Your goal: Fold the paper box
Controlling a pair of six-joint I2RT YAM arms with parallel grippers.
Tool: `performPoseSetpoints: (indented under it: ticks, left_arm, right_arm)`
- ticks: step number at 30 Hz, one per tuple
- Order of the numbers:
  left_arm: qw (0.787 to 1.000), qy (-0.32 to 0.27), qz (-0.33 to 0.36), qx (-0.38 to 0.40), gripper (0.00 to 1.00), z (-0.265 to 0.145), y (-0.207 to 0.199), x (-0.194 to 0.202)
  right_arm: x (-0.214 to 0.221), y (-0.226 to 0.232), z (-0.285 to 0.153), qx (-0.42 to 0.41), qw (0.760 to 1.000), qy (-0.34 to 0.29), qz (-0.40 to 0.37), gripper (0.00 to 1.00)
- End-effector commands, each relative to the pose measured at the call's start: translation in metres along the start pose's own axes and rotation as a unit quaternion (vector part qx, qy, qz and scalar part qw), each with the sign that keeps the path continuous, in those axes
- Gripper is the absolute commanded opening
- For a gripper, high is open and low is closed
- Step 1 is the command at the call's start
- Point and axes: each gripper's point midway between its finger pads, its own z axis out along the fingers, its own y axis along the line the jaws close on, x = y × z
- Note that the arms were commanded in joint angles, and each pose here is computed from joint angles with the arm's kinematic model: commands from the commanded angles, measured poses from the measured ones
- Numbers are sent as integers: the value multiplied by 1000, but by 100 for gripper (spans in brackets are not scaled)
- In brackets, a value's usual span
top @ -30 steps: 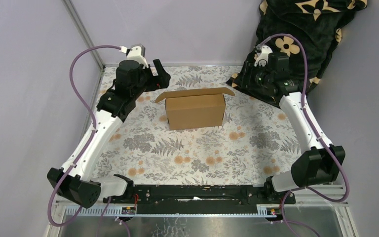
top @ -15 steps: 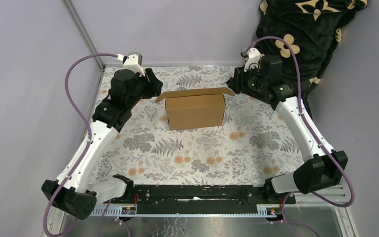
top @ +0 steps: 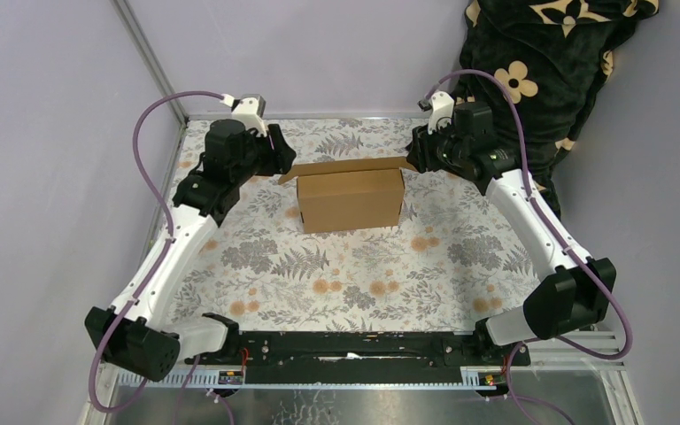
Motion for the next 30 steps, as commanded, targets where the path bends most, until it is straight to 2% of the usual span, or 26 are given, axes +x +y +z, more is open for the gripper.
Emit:
performPoseSetpoints:
  ticks: [1,8,17,30]
  left_arm:
    - [999,3,38,33,61,4,-4,-6]
    - [996,21,68,51,63,3,8,-13]
    - [994,39,65,79,64,7,2,-7]
    - [994,44,62,82,65,8,2,-3]
  right_arm:
    - [-10,2,0,-2,999,-21,-27,46]
    - [-5,6,-1,-14,999,-20,-37,45]
    - [2,7,0,-19,999,-20,-45,45]
    - [-10,5,5,-19,998,-30,-52,37]
